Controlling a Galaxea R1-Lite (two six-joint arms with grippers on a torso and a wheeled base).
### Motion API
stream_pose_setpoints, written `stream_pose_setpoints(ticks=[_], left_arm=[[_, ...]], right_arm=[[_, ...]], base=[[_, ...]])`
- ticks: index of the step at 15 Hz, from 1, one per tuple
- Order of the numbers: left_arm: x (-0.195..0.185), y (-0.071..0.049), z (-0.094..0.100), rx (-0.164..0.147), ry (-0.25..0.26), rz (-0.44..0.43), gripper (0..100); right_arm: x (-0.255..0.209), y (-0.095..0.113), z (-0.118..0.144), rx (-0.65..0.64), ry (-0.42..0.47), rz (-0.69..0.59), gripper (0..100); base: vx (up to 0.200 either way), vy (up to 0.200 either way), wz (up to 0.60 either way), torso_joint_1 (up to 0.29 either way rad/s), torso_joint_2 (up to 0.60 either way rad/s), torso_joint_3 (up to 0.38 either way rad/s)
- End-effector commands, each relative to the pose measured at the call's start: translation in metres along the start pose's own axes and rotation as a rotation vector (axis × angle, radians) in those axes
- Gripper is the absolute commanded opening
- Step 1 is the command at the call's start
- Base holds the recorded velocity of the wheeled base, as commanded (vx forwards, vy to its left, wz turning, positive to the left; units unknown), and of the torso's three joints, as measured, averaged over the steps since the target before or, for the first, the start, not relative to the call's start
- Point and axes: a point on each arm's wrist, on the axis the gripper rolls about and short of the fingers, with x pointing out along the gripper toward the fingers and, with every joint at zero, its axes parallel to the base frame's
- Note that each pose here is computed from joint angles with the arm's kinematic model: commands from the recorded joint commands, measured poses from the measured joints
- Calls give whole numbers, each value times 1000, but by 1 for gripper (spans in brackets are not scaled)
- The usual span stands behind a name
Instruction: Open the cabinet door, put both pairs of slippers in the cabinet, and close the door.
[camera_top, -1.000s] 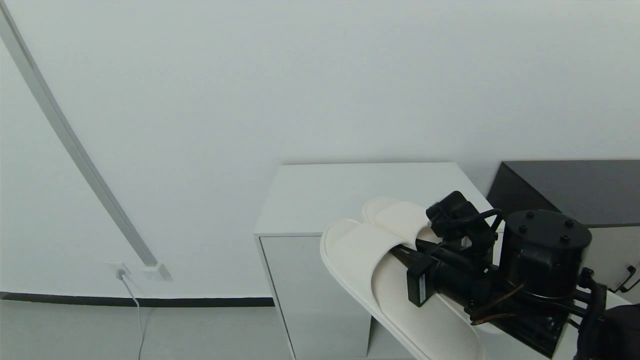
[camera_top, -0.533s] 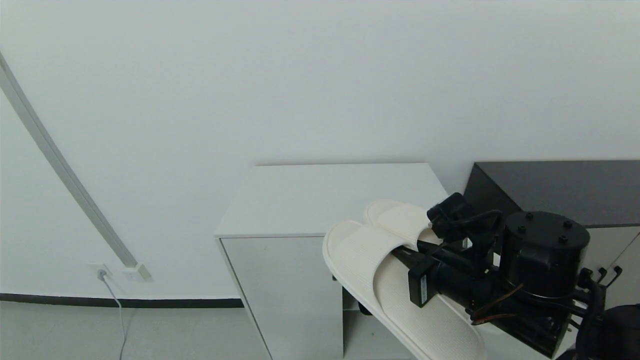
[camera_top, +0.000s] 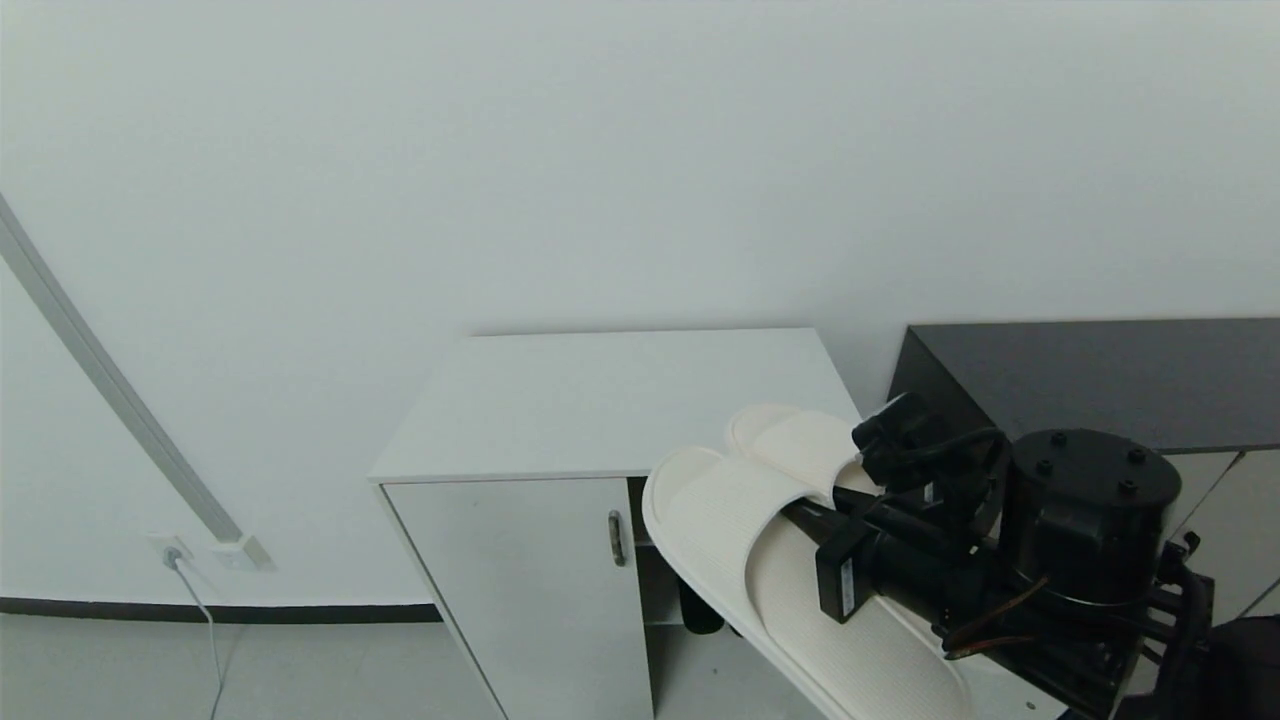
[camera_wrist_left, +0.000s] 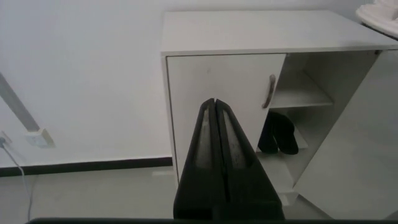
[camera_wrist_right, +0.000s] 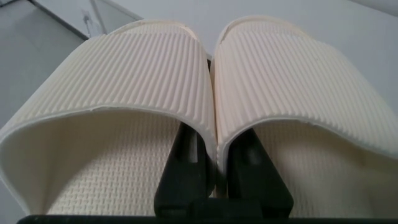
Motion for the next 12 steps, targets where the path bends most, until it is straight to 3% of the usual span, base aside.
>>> stream_pose_setpoints(ticks=[1, 8, 12], left_arm=[[0, 0, 0, 0, 2, 0, 0], [0, 0, 0, -5, 0, 0, 0], [0, 0, 0, -6, 0, 6, 0]], right_arm=[[0, 0, -1, -1, 3, 1, 0], [-1, 1, -3, -4, 13, 5, 0], [-1, 1, -5, -5, 19, 6, 0]], base=[[0, 0, 0, 0, 0, 0], [0, 0, 0, -9, 15, 14], [0, 0, 0, -151, 342, 184]])
